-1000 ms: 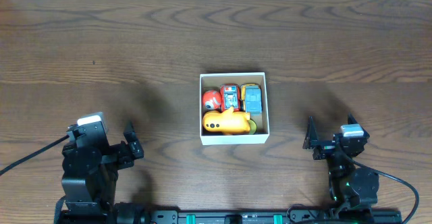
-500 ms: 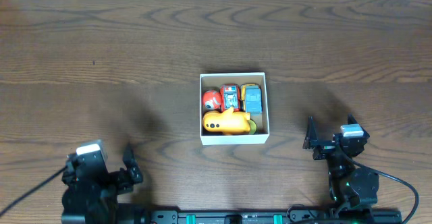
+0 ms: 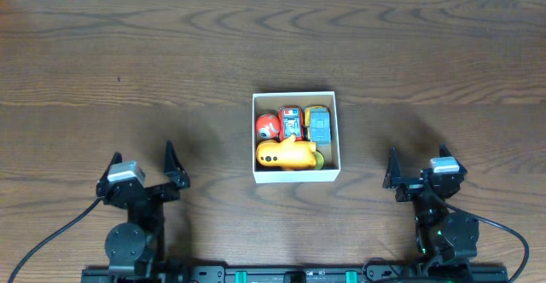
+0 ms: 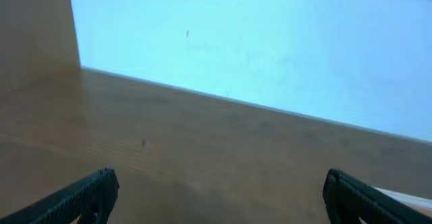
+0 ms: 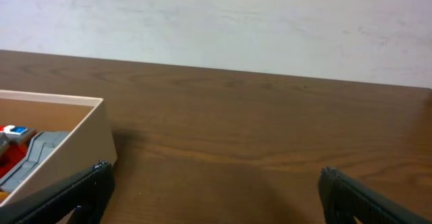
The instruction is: Pack container
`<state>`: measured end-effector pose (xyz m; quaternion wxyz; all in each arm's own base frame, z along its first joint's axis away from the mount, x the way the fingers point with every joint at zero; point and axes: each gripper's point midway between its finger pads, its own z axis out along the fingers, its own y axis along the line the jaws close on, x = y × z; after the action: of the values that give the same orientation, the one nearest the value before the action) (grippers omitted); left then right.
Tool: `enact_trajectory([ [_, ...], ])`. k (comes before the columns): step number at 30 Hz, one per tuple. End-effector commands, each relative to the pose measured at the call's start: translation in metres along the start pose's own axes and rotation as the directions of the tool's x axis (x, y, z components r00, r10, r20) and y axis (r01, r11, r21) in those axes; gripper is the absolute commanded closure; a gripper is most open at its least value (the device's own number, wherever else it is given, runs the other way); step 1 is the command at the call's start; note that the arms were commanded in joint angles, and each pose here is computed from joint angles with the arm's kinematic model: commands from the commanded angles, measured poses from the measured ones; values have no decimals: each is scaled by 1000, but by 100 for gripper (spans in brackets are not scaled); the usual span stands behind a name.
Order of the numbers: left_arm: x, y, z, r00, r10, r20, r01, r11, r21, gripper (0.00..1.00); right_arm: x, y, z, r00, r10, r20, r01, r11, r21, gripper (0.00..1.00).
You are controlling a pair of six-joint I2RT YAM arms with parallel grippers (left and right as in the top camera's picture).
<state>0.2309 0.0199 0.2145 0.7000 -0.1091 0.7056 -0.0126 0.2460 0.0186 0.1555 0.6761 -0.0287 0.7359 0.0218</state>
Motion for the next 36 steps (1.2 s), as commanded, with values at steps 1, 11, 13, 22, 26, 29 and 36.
enact_trajectory([
  [1, 9, 1, 7, 999, -12, 52, 12, 1000, 5, 2, 1, 4, 0, 1000, -11, 1, 11, 1000, -19, 1],
  [11, 47, -11, 14, 1000, 8, -13, -7, 996, 91, 2, 1, 4, 0, 1000, -11, 1, 11, 1000, -19, 1],
  [13, 62, -25, 11, 995, 69, -70, -55, 982, 179, 2, 1, 4, 0, 1000, -11, 1, 11, 1000, -19, 1],
  [22, 82, -38, 6, 983, 120, -141, -78, 959, 273, 2, 1, 4, 0, 1000, -11, 1, 11, 1000, -19, 1],
  [26, 82, -38, 6, 983, 120, -142, -78, 959, 273, 2, 1, 4, 0, 1000, -11, 1, 11, 1000, -19, 1],
  [29, 83, -38, 6, 982, 121, -143, -78, 959, 273, 2, 1, 4, 0, 1000, -11, 1, 11, 1000, -19, 1],
  [36, 83, -38, 6, 982, 121, -143, -78, 959, 273, 2, 1, 4, 0, 1000, -11, 1, 11, 1000, -19, 1],
])
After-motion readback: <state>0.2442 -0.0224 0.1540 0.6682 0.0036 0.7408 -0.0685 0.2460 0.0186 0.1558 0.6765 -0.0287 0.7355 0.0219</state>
